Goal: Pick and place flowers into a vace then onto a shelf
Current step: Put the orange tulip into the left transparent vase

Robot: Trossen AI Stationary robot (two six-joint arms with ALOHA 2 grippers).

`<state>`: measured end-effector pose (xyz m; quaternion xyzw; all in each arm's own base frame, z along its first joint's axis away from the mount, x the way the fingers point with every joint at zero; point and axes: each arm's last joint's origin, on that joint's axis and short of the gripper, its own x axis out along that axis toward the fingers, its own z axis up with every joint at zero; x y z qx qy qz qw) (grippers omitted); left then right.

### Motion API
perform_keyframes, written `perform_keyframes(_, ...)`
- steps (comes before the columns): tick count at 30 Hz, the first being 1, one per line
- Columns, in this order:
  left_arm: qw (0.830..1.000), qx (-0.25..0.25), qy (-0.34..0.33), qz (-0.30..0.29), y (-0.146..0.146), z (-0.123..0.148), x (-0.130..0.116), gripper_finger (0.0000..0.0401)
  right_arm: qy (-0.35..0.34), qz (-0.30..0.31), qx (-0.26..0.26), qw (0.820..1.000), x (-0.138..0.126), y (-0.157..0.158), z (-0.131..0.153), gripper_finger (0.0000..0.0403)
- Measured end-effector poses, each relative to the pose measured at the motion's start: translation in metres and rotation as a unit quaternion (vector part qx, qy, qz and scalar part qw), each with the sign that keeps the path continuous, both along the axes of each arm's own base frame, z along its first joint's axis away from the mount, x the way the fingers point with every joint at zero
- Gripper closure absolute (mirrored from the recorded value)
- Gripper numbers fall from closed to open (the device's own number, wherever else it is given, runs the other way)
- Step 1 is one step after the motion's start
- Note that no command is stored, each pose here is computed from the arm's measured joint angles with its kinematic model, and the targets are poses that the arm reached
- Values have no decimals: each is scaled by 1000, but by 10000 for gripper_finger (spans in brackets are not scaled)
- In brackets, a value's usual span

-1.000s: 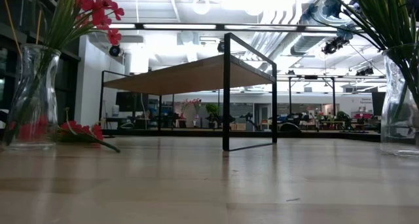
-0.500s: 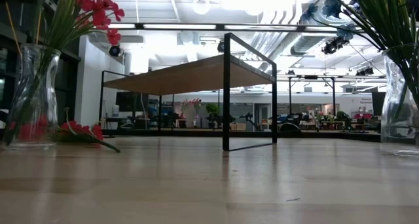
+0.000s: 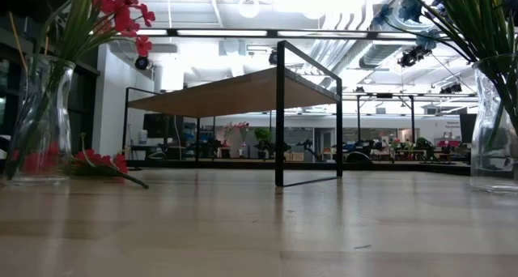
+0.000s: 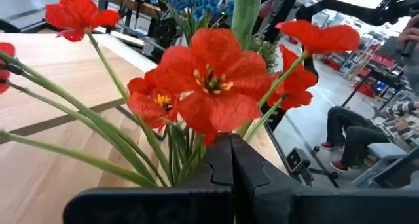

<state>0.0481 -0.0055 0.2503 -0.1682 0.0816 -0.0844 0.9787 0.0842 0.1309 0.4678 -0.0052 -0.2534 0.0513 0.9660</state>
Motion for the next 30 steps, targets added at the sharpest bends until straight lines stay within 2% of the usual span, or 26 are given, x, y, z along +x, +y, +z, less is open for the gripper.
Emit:
perform_keyframes(9, 1000, -2, 18, 0, 0, -3, -1, 377, 1, 0, -3, 1000, 1, 2, -1, 137)
perform_keyframes(19, 999, -31, 24, -1, 0, -3, -1, 269, 5, 0, -10, 1000, 5, 11, -4, 137)
perform_keyframes(24, 999, -42, 22, -12, -1, -2, -1, 244, 4, 1, -9, 1000, 5, 10, -4, 137)
perform_keyframes(30, 996, -69, 32, -48, -3, -2, -2, 235, 4, 1, -8, 1000, 5, 10, -4, 137)
